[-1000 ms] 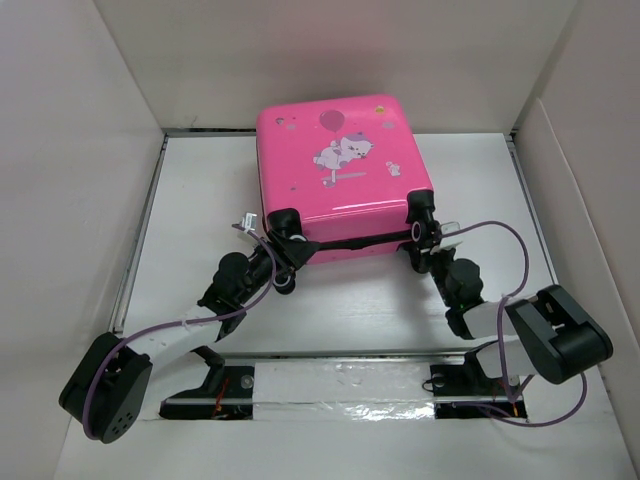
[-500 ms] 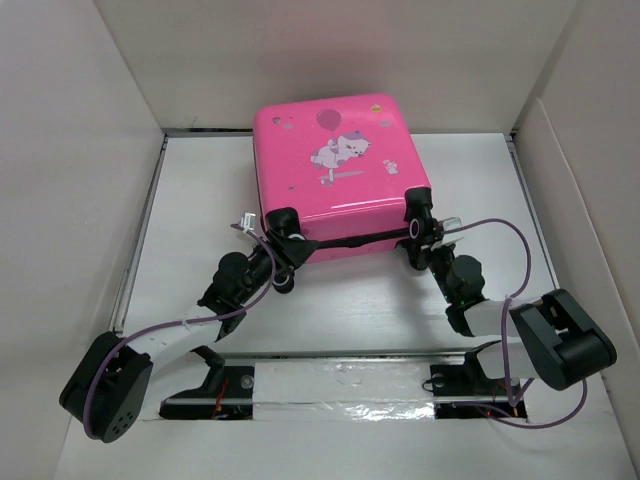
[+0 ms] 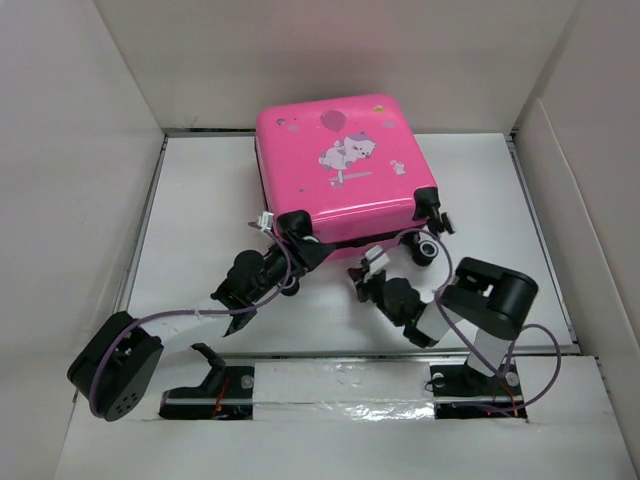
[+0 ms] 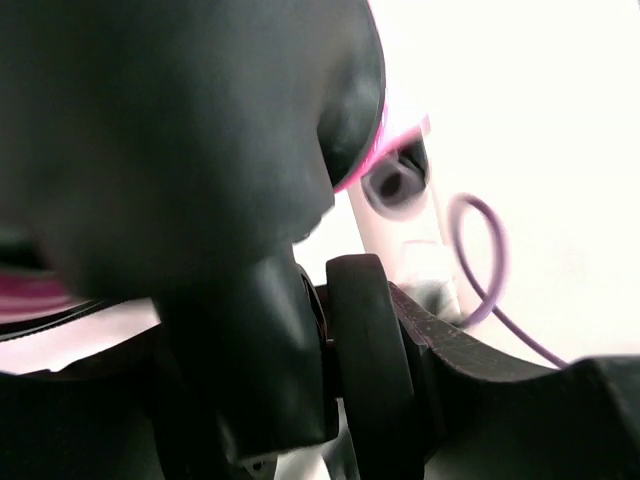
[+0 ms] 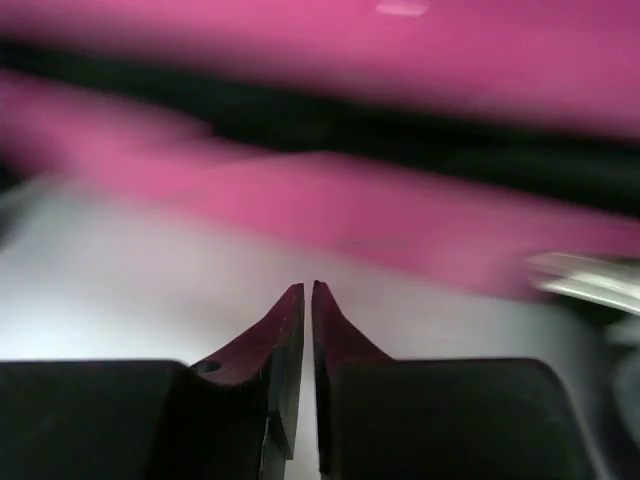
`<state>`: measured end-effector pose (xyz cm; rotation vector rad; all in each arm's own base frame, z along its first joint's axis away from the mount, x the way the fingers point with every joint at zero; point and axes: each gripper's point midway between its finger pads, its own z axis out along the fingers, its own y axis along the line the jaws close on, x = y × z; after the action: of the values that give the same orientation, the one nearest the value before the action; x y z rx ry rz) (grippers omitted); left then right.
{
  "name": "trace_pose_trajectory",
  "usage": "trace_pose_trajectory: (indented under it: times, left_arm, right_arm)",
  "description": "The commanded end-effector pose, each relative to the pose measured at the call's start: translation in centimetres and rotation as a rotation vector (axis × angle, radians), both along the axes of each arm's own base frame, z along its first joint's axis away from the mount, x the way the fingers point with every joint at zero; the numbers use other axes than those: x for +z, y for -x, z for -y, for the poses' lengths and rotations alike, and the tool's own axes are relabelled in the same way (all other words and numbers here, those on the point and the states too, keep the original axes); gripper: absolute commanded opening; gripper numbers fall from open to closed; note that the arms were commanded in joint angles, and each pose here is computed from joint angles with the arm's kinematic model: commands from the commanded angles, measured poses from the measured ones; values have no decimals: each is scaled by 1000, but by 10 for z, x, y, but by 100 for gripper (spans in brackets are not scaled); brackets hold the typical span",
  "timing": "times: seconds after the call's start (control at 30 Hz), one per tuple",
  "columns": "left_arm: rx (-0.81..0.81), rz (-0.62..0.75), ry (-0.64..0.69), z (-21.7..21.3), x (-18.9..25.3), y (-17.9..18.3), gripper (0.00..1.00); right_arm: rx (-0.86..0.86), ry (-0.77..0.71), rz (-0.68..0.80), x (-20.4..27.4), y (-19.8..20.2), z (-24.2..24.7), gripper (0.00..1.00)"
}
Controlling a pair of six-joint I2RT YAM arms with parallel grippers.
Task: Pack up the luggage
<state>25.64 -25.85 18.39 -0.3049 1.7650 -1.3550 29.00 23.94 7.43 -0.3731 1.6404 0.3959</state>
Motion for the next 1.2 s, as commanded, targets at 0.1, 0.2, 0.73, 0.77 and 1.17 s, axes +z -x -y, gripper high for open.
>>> trace_pose_trajectory:
  times: [0.1, 0.2, 0.73, 0.77, 1.17]
  left_arm:
    - [-242, 380, 194, 42, 119, 39, 0]
    - [-264, 379, 214, 44, 123, 42, 0]
    - [-115, 433, 197, 4, 144, 38, 0]
    - [-113, 433, 193, 4, 143, 38, 0]
    - [40, 409, 87, -28, 129, 30, 0]
  right_arm:
    - [117, -293, 294, 93, 22, -84, 0]
    - [164, -281, 287, 92, 24, -95, 0]
    - [-324, -223, 155, 66, 11, 74, 0]
    - [-336, -226, 153, 64, 11, 80, 0]
    - [-349, -142, 192, 82, 1, 114, 58]
